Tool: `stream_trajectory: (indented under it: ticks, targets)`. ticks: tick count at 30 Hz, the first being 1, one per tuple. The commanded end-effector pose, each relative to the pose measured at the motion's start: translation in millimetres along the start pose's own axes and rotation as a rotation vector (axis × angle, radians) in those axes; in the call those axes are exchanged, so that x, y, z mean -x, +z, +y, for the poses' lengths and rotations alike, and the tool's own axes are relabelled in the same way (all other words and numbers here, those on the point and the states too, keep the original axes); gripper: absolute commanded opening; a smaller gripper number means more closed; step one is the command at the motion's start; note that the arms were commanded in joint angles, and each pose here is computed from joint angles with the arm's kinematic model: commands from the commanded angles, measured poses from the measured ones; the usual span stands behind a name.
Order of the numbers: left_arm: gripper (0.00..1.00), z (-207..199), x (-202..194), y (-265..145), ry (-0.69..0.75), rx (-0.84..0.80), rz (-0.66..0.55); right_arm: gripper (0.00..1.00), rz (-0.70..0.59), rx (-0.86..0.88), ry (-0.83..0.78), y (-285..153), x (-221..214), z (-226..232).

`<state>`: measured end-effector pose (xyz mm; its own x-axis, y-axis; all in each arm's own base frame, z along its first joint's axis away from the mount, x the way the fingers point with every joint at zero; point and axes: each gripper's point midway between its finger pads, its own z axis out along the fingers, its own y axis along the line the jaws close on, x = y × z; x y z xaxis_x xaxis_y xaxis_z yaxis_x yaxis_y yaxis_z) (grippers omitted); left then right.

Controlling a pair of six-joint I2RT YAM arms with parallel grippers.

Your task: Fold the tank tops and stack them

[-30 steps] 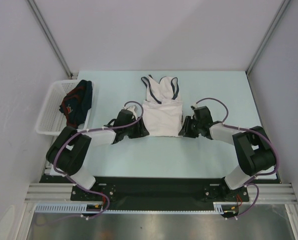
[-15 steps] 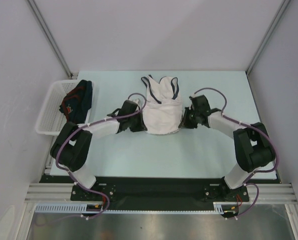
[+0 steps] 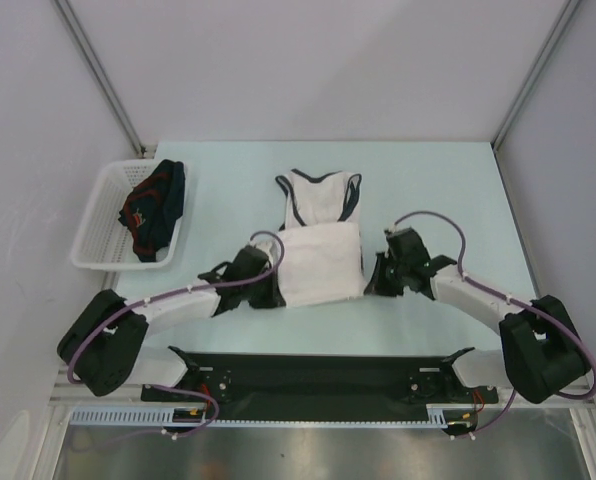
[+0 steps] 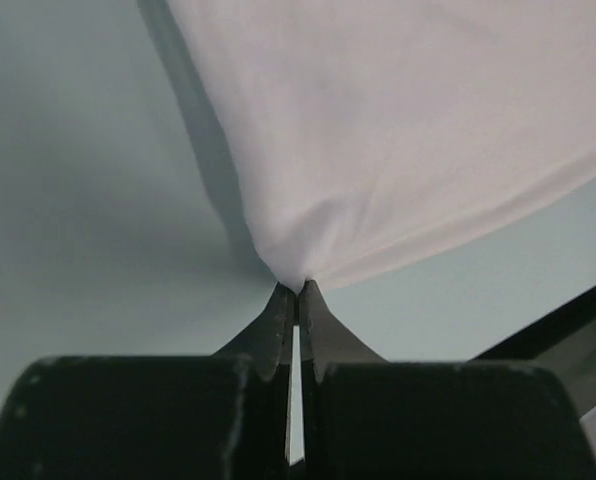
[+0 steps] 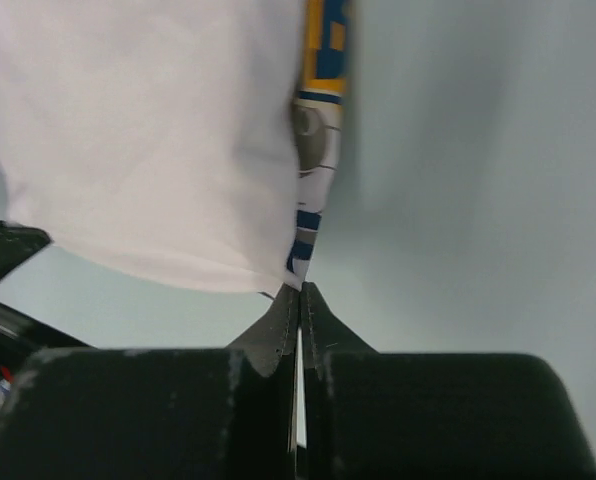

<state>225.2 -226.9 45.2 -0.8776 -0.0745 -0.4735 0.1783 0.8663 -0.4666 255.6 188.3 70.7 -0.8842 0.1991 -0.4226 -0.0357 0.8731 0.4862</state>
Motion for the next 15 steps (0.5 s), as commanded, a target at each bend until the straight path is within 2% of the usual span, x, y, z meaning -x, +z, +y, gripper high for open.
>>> stream_trajectory:
  ticks: [1,5,15]
  targets:
    - [0.0,-7,-33,-10,-0.005,-0.032,0.008,0.0,0.03,-0.055,0.051,-10,-37,-12]
    - [0.0,2,-62,-19,-0.01,-0.018,0.026,0.0,0.02,-0.076,0.053,-24,-61,-10]
    - [0.0,-26,-92,-51,-0.006,-0.099,0.041,0.0,0.027,-0.113,0.031,-54,-112,4]
